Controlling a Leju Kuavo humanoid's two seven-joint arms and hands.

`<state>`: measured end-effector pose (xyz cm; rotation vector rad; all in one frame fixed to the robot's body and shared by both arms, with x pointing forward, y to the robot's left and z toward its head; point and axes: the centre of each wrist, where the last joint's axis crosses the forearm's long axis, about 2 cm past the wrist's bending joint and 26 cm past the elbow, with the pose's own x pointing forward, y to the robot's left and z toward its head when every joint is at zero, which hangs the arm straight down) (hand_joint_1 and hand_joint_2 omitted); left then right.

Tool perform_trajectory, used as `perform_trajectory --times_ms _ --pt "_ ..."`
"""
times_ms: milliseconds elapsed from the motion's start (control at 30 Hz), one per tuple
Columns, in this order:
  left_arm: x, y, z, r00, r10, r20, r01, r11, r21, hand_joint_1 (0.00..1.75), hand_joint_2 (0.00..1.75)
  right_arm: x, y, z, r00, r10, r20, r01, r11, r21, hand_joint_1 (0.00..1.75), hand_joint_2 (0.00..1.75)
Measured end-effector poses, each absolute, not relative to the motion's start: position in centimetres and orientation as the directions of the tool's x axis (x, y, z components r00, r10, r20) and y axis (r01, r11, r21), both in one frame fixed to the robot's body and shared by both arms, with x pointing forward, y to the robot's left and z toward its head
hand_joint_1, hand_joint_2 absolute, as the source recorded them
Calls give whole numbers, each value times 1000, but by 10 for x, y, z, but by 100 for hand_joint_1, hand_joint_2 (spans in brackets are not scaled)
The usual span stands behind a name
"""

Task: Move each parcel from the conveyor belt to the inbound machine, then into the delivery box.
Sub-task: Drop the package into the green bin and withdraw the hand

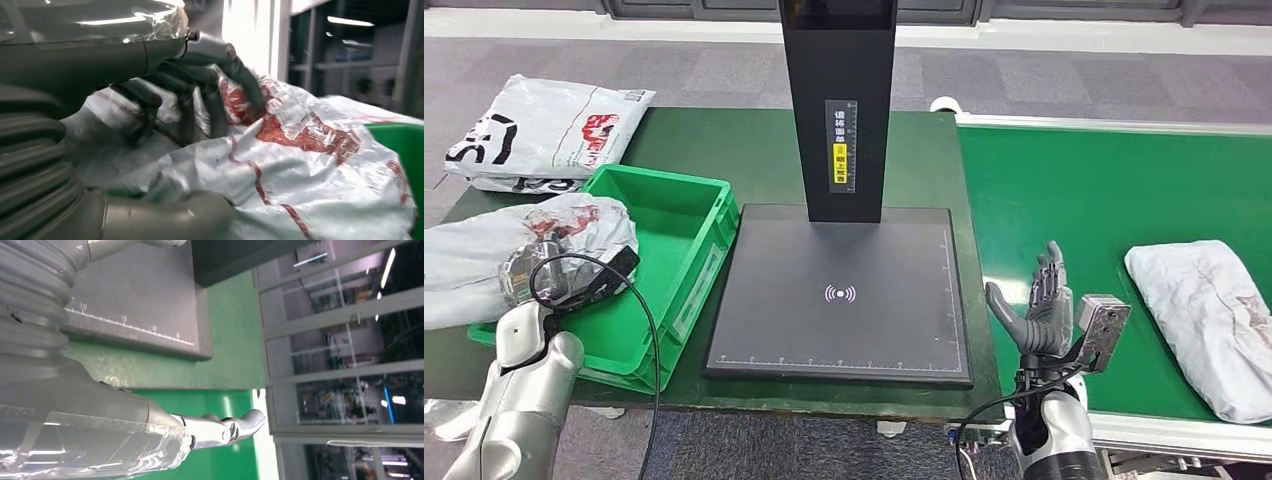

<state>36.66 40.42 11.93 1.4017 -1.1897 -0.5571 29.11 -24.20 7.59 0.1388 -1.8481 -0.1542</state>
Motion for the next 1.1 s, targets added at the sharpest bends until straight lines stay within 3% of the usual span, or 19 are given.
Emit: perform_trajectory --times_ms 100,233,300,500,767,1100 --pt "373 402 118 299 -839 454 -373 335 865 0 0 291 -243 79 -278 -169 946 -19 985 170 0 175" --pt "382 401 123 131 -684 718 -476 591 651 0 0 291 -243 80 -271 -164 948 -19 986 165 0 175" --pt "386 399 126 84 -623 778 -502 648 573 0 0 291 -243 80 -270 -163 949 -20 986 164 0 175" --pt "391 393 129 8 -536 844 -546 705 452 0 0 291 -243 80 -266 -162 950 -16 986 163 0 175" --pt "396 375 145 -284 -207 936 -621 783 -15 0 0 295 -243 80 -272 -139 952 4 989 146 0 175" --pt "397 355 155 -364 -154 918 -587 804 -98 0 0 301 -242 80 -265 -134 955 10 990 142 0 175"
